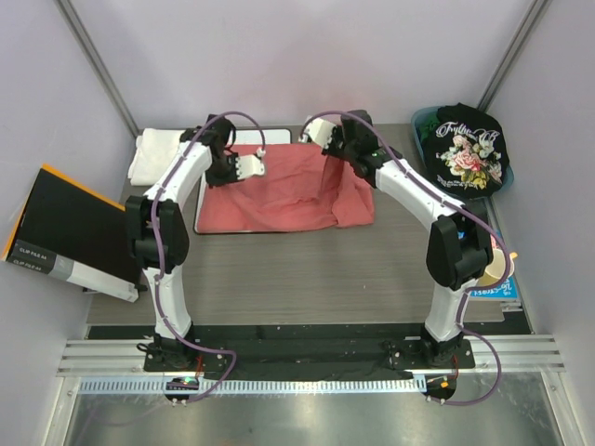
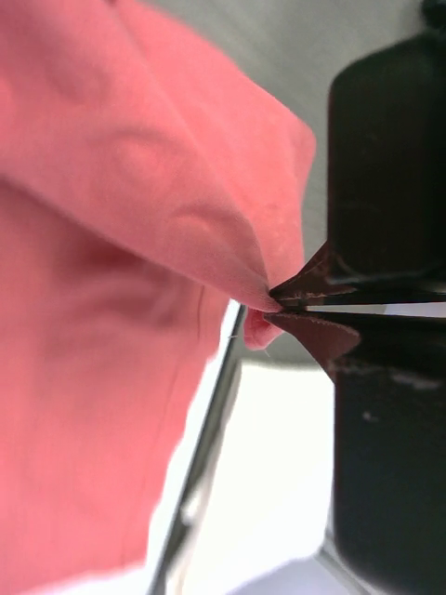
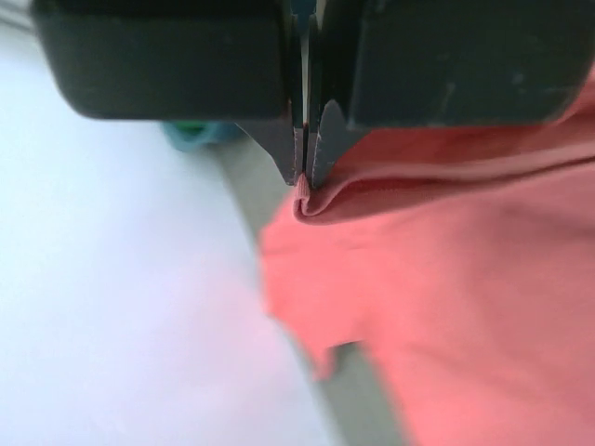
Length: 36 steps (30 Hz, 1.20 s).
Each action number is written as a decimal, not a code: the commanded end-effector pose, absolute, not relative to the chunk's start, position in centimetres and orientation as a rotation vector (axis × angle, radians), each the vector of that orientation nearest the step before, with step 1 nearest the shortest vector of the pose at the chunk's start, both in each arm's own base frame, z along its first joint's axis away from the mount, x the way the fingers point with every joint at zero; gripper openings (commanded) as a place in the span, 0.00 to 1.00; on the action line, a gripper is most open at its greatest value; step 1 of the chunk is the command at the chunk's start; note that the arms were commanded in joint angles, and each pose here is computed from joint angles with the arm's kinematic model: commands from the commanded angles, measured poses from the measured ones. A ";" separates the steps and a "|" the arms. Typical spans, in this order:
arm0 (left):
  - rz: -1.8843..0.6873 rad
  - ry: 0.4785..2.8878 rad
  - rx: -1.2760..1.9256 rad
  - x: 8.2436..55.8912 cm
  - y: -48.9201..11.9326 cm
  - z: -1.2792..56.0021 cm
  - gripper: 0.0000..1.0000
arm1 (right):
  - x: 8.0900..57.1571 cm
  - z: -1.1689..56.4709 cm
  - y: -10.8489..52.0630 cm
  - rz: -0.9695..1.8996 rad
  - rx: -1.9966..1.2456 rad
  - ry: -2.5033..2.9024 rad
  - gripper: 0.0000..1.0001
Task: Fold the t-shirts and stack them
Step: Flatten out the tshirt
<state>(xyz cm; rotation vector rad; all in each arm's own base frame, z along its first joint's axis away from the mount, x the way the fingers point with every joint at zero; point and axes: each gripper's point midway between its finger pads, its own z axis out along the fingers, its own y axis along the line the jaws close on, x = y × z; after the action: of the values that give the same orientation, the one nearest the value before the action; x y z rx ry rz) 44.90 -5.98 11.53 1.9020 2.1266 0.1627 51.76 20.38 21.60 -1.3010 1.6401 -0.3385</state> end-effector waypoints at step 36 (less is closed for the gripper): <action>0.327 1.490 1.334 32.8 -6.1 40.5 0.00 | 31.2 54.3 2.5 -0.324 -0.741 1.292 0.01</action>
<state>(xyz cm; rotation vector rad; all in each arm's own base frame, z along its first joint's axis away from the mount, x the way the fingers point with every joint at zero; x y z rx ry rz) 34.75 -5.47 35.04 1.3964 1.6643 0.2949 34.07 3.31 46.65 -0.7654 1.4843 -0.1773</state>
